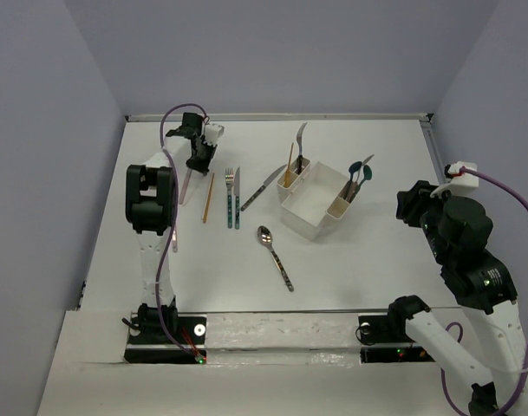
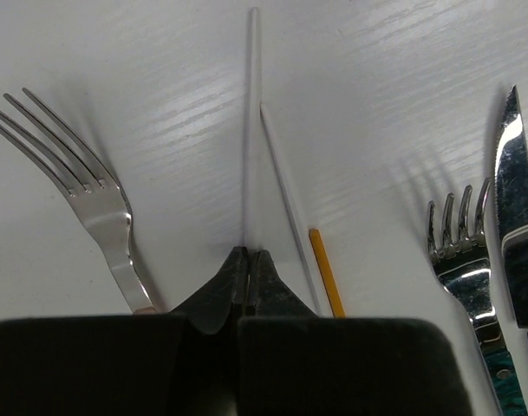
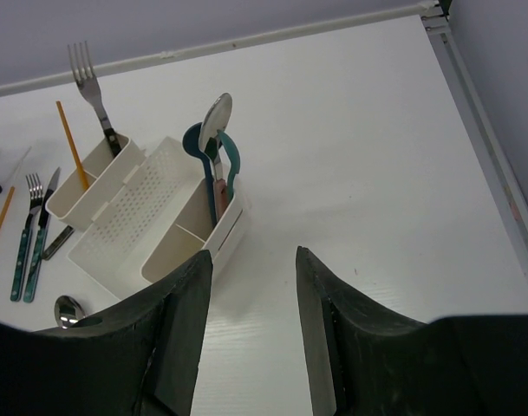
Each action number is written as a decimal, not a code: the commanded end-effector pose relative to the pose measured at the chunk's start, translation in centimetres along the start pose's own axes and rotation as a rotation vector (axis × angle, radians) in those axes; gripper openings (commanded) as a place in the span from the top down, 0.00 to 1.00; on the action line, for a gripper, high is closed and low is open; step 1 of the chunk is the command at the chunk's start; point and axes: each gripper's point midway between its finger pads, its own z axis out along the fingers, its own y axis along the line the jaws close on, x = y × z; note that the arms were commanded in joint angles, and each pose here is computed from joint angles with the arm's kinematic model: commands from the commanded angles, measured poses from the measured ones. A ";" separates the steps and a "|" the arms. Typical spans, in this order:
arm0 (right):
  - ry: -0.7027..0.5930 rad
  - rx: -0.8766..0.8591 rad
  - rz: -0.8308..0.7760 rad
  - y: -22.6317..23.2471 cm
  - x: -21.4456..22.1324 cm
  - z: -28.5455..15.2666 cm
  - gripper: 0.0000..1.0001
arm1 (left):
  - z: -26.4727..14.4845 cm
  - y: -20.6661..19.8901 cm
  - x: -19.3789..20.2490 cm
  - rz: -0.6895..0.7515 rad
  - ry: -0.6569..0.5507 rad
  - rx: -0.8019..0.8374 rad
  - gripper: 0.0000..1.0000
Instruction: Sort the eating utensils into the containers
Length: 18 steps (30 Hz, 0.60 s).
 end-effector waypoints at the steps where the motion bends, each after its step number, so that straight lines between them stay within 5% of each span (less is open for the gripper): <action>1: -0.049 -0.005 0.001 0.0 -1.6 -0.7 0.50 | -0.2 -2.4 1.1 -0.093 0.049 0.118 1.00; 10: -0.059 0.000 0.006 -0.3 -1.7 -1.1 0.50 | -6.6 -2.3 -5.7 -0.159 -0.167 0.138 1.00; 18: -0.057 -0.006 0.005 -0.1 -1.8 -1.1 0.50 | -23.7 -4.5 -18.1 -0.084 -0.700 0.247 1.00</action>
